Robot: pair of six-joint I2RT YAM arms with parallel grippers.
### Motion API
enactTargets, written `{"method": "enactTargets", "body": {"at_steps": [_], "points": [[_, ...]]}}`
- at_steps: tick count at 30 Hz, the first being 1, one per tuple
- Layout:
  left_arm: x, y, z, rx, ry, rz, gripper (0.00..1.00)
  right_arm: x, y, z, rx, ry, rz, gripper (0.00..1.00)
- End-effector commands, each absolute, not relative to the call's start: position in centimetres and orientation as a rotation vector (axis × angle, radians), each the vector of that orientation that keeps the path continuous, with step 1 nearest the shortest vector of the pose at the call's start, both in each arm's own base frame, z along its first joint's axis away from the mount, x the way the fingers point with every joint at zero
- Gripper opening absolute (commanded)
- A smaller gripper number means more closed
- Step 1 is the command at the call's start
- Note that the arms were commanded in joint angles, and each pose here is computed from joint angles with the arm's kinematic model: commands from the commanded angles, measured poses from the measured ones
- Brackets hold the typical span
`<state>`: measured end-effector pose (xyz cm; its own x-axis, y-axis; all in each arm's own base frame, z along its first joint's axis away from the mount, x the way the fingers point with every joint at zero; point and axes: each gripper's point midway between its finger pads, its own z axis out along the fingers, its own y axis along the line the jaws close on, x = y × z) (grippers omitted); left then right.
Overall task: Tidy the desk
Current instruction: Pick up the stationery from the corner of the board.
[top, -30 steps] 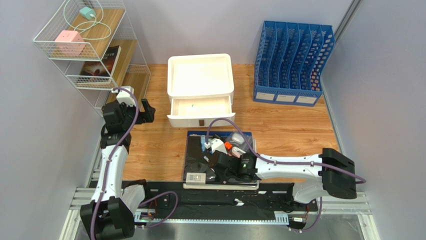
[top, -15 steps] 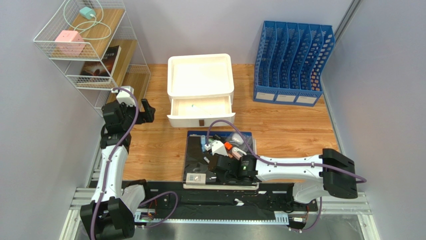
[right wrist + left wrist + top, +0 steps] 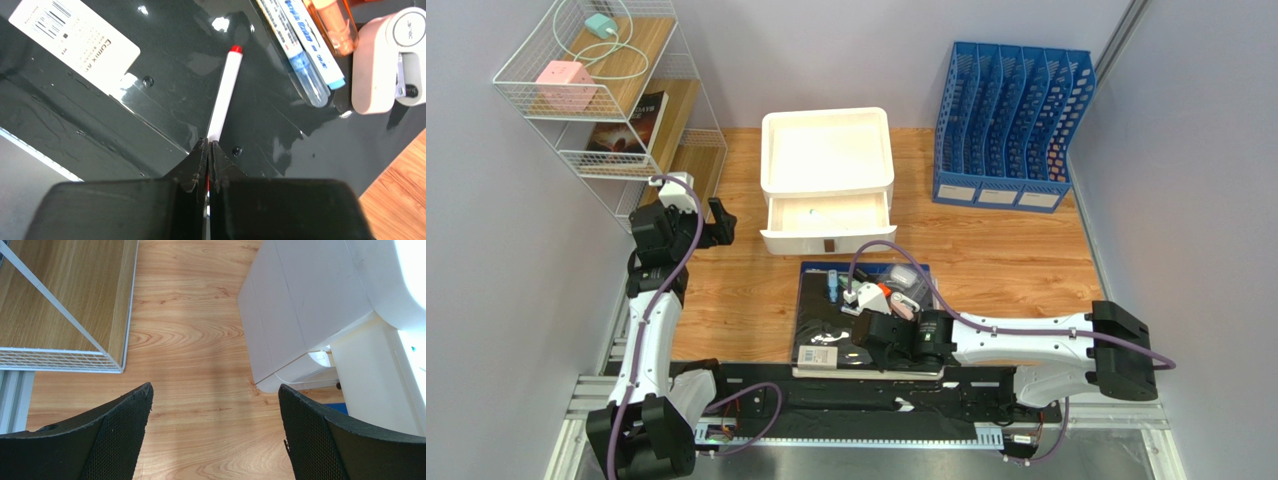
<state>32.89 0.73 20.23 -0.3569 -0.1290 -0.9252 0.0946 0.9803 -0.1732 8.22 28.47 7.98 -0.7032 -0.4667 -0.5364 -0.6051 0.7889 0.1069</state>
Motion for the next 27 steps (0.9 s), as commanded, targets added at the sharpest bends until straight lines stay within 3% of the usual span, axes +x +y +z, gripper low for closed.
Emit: {"method": "enactTargets", "body": {"at_steps": [1,9,10,11,14,20,27], "points": [[32.9,1.0,21.0,-0.025,1.88,-0.217,1.0,8.1,29.0,9.7,-0.79,2.468,0.417,0.0],[32.9,1.1,21.1,-0.025,1.882,-0.211,1.0,9.9,30.8,13.3,-0.813,2.362,0.416,0.02],[32.9,1.1,21.1,-0.026,1.88,-0.209,1.0,9.8,31.0,13.0,-0.826,2.372,0.401,0.06],[32.9,1.2,21.1,-0.027,1.88,-0.208,1.0,9.8,30.9,12.8,-0.833,2.375,0.387,0.22],[32.9,1.0,21.2,-0.021,1.875,-0.216,0.99,10.0,30.5,11.8,-0.832,2.389,0.353,0.36],[32.9,0.9,21.1,-0.017,1.878,-0.223,0.99,9.7,29.8,10.5,-0.814,2.411,0.353,0.43],[32.9,1.0,21.2,-0.02,1.877,-0.218,1.0,9.4,29.1,8.0,-0.8,2.457,0.356,0.42]]}}
